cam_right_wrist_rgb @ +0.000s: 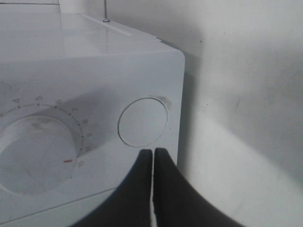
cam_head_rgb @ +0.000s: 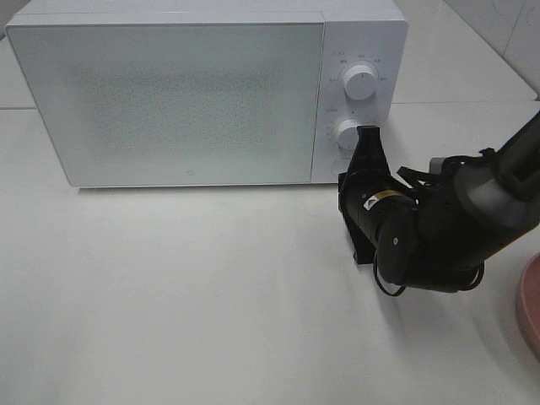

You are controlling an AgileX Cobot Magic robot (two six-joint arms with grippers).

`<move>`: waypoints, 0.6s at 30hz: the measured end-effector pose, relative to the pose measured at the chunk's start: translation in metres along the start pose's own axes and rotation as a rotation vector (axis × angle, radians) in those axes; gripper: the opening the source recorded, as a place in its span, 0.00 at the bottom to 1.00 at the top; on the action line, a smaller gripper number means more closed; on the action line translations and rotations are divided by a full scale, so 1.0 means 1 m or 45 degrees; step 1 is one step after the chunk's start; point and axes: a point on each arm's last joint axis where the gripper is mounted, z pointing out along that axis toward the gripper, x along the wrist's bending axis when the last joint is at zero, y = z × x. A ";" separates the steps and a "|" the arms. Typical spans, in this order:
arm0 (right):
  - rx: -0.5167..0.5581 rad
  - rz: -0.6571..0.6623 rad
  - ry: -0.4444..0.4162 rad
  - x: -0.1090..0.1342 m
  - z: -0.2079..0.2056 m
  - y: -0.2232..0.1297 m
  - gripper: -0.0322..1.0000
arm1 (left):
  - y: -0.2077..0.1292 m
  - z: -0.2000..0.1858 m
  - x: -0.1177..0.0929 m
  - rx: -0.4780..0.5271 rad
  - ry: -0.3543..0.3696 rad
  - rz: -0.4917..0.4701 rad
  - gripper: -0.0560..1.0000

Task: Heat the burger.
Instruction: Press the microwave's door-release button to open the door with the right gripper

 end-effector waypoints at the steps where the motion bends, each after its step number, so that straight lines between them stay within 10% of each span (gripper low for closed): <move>1: 0.005 0.004 0.005 0.001 0.002 0.000 0.05 | 0.000 0.000 0.000 0.000 0.000 0.000 0.98; 18: -0.011 0.034 -0.009 0.003 0.029 0.005 0.05 | 0.000 0.000 0.000 0.000 0.000 0.000 0.98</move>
